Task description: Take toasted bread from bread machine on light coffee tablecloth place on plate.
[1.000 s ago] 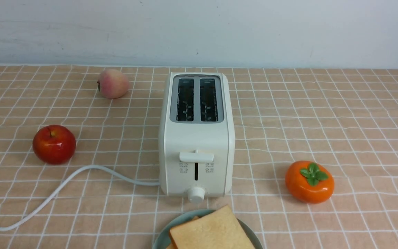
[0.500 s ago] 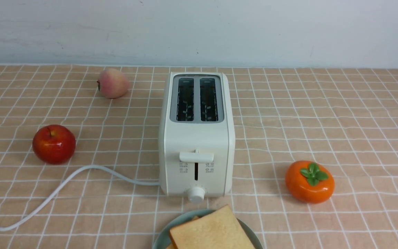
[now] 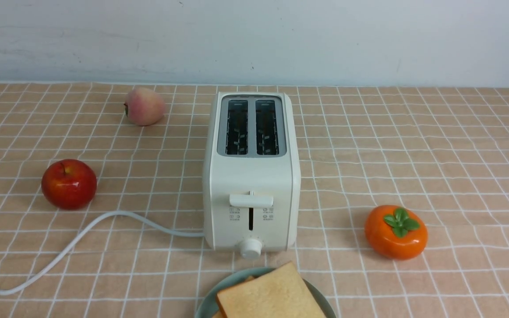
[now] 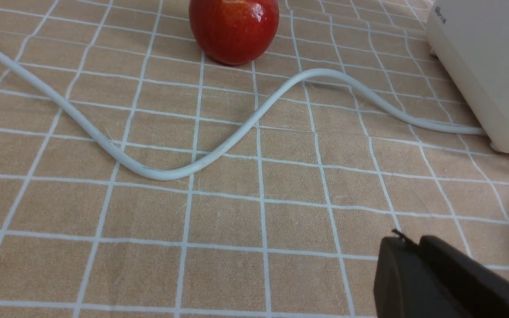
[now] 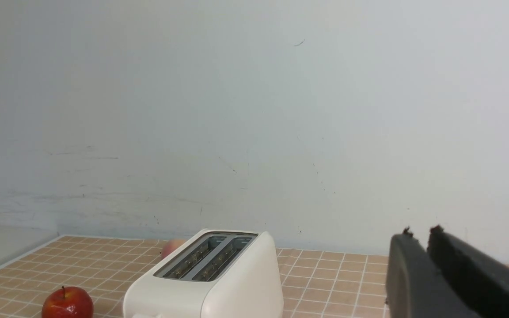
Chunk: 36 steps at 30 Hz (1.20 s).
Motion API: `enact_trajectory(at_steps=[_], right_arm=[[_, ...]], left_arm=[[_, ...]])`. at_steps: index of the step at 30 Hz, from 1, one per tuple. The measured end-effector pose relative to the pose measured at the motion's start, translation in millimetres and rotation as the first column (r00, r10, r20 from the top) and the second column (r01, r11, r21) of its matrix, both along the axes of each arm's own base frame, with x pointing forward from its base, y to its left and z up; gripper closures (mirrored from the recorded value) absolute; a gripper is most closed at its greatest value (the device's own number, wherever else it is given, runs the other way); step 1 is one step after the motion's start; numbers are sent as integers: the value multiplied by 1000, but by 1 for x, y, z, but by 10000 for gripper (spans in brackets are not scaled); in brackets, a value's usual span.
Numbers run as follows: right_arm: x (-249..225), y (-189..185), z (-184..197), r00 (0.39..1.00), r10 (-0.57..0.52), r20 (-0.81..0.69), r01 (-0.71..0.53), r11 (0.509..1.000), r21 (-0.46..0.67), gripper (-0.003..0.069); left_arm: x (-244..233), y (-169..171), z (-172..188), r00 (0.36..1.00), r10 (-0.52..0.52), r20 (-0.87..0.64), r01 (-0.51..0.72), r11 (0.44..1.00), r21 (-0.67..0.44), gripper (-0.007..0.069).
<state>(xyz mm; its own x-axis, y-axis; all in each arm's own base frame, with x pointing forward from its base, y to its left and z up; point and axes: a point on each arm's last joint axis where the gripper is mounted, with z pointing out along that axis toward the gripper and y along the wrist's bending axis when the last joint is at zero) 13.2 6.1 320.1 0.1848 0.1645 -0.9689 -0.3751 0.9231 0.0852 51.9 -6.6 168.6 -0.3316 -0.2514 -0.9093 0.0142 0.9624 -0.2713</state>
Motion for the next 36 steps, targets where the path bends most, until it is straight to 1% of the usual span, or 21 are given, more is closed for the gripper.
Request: enact_trajectory(at_steps=[13,14,15,16,17,18,20,21,22,23,25,26,32,36], right_arm=[[2,0,-3,1000,-9,-7,9,1000,-15,573],[4,1,-9,999,-26,-20,25,999,-30,571],[11,2,-22,996,-67,-53,63,996,-65,570],[11,2,-24,996,-71,-59,67,995,-67,570],[15,2,-32,992,-98,-77,91,992,-90,570],[22,2,-48,982,-151,-117,136,982,-130,568],[30,1,-73,959,-216,-185,187,969,-164,565],[35,-1,-92,937,-261,-233,217,956,-198,562],[35,-1,-92,937,-261,-233,217,956,-197,562],[39,-3,-118,902,-309,-301,247,942,-227,560],[40,-5,-140,853,-349,-388,262,929,-260,558],[39,-6,-146,824,-367,-432,265,923,-278,557],[39,-7,-146,815,-382,-436,276,917,-287,550],[39,-6,-146,816,-368,-446,276,926,-260,545]], left_arm=[[0,0,0,1000,0,0,0,1000,0,587],[0,0,0,1000,0,0,0,1000,0,587],[0,0,0,1000,0,0,0,1000,0,587],[0,0,0,1000,0,0,0,1000,0,587],[0,0,0,1000,0,0,0,1000,0,586],[0,0,0,1000,0,0,0,1000,0,585],[0,0,0,1000,0,-1,0,1000,0,582],[0,0,0,1000,0,-1,0,1000,0,580],[0,0,0,1000,0,-1,0,1000,0,580],[0,0,0,1000,0,-1,0,1000,0,578],[0,0,0,1000,0,-2,0,1000,0,579],[0,0,0,1000,0,-2,0,1000,0,579],[0,0,0,1000,0,-4,0,1000,0,571],[0,0,0,1000,0,-6,0,1000,0,568]])
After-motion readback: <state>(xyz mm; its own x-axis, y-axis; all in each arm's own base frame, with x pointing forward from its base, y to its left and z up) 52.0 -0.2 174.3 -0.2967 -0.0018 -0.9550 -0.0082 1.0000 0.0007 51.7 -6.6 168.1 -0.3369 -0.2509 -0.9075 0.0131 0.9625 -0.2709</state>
